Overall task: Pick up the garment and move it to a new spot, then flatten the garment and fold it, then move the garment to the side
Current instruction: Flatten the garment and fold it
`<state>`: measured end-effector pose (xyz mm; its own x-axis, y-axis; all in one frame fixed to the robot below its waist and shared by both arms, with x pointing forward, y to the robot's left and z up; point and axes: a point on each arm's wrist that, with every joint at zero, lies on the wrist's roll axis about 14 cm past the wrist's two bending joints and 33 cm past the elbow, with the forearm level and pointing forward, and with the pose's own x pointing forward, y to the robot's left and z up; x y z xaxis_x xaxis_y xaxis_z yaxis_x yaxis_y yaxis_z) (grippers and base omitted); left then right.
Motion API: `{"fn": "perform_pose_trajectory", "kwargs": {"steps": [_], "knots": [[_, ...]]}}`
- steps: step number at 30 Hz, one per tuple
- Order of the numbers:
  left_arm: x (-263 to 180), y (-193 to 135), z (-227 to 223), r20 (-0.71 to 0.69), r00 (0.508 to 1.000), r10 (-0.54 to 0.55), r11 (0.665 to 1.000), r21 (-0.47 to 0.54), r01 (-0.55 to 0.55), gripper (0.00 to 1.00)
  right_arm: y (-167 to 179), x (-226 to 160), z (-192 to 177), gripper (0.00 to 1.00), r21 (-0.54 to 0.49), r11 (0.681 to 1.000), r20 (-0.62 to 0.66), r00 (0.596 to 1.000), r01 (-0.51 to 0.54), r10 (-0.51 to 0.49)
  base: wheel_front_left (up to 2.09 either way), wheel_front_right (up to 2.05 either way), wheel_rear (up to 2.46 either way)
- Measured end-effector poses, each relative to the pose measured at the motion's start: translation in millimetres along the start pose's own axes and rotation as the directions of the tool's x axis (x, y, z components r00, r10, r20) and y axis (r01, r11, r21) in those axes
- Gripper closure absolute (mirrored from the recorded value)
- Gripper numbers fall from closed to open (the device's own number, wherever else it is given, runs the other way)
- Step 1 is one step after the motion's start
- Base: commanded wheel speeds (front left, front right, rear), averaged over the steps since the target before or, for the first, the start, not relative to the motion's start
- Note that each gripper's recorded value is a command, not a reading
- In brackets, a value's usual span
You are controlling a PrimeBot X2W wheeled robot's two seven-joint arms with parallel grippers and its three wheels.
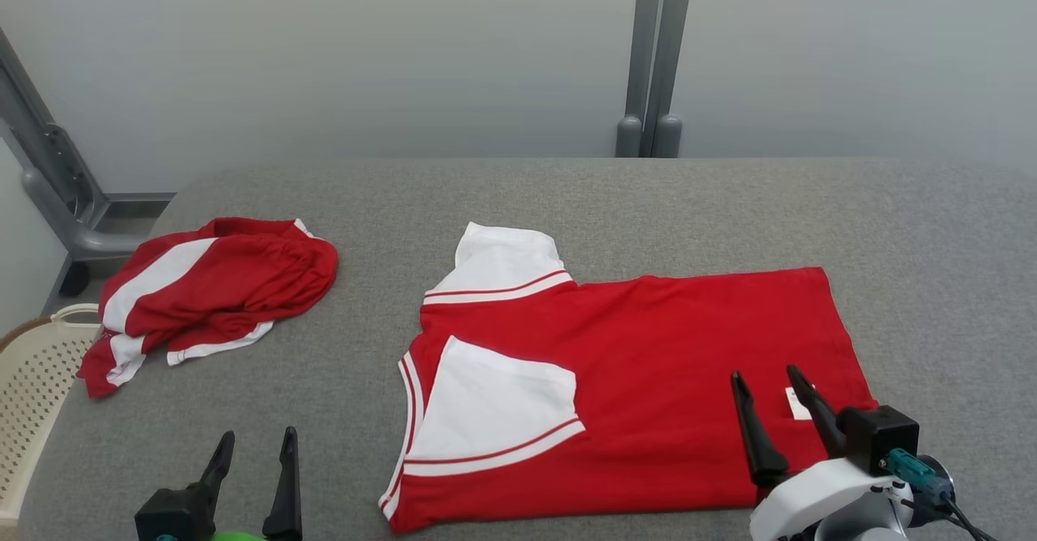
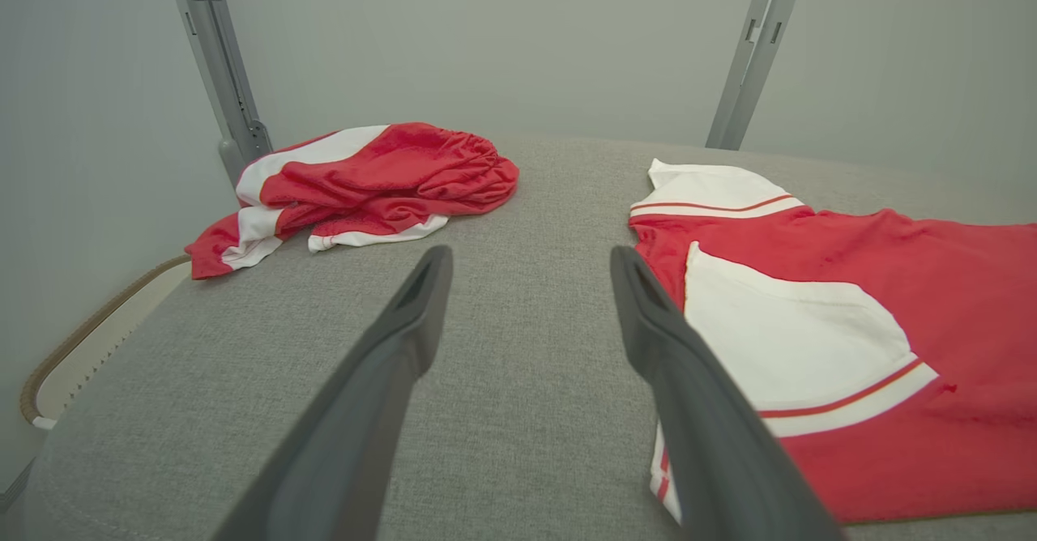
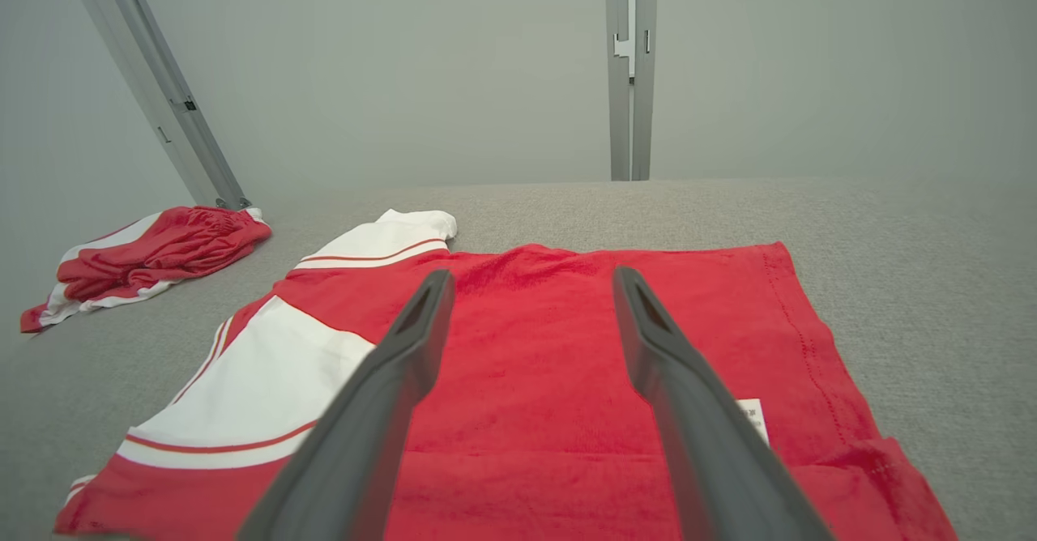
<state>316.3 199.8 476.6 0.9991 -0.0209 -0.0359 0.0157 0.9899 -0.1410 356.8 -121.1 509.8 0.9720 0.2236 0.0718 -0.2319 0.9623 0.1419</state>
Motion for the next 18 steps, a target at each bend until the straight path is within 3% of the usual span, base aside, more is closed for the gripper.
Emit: {"fn": "perform_pose_trajectory", "kwargs": {"steps": [18], "knots": [[11, -9, -8, -0.041, 0.999, -0.034, 0.999, -0.001, 0.034, 0.00, -20, 2, -5, 0.00, 0.040, 0.997, -0.010, 0.998, 0.062, -0.062, 0.00, 0.00, 0.00]]}}
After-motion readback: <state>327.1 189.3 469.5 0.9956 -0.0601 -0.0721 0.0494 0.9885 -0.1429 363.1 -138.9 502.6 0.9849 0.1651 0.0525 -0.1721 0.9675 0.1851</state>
